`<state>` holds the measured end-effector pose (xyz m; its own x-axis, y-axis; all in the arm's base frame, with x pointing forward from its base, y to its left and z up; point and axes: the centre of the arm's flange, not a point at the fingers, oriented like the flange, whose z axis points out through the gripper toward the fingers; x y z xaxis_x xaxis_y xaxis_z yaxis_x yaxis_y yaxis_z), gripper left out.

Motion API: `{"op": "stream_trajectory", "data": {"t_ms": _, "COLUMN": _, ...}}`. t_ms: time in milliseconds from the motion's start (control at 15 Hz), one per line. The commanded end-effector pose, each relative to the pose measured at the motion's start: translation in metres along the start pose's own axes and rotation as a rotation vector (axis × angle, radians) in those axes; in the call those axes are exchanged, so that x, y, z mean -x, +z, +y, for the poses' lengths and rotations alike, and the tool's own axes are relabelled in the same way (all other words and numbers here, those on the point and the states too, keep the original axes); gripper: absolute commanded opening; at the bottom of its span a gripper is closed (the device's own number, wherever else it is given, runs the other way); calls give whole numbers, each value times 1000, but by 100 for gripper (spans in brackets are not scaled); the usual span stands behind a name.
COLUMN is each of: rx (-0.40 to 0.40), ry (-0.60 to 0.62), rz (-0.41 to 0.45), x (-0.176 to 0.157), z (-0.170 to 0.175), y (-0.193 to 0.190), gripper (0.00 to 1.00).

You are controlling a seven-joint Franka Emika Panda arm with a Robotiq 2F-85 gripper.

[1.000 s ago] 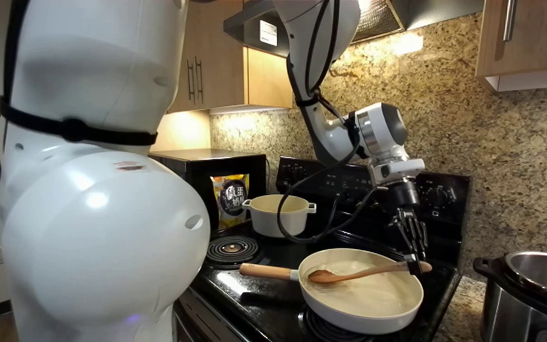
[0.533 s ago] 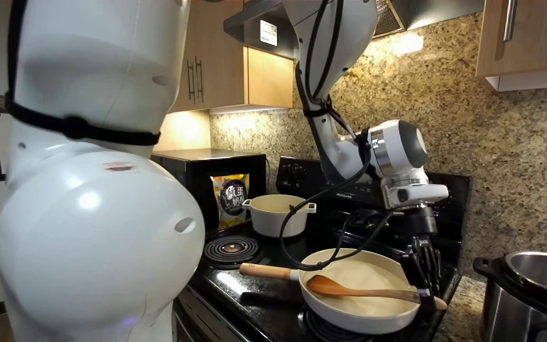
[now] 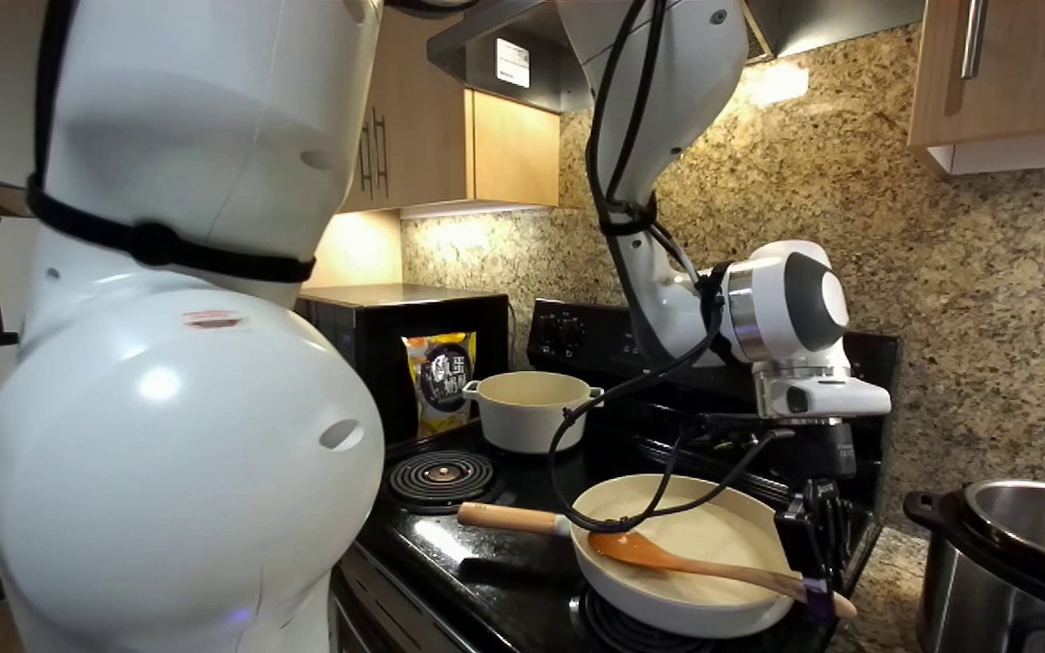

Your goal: Pick up the cooking stick and stir in the pan

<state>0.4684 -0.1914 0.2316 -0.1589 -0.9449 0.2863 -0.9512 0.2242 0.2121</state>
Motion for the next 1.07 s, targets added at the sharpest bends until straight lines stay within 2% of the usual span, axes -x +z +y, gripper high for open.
{"op": "stream_trajectory", "data": {"t_ms": 0, "rx": -17, "ry": -37, "rz": -66, "x": -3, "z": -2, "y": 10, "gripper": 10}}
{"op": "stream_trajectory", "data": {"t_ms": 67, "rx": -13, "ry": -44, "rz": -69, "x": -4, "z": -3, "y": 11, "gripper": 10}}
{"op": "stream_trajectory", "data": {"t_ms": 133, "rx": -11, "ry": -47, "rz": -67, "x": -6, "z": -1, "y": 12, "gripper": 51}}
{"op": "stream_trajectory", "data": {"t_ms": 267, "rx": -7, "ry": -59, "rz": -63, "x": -9, "z": 3, "y": 14, "gripper": 58}}
{"op": "stream_trajectory", "data": {"t_ms": 667, "rx": -21, "ry": -95, "rz": -62, "x": -20, "z": 17, "y": 14, "gripper": 97}}
{"op": "stream_trajectory", "data": {"t_ms": 733, "rx": -32, "ry": -103, "rz": -65, "x": -21, "z": 19, "y": 13, "gripper": 99}}
{"op": "stream_trajectory", "data": {"t_ms": 1000, "rx": -171, "ry": -128, "rz": -87, "x": -24, "z": 26, "y": -1, "gripper": 100}}
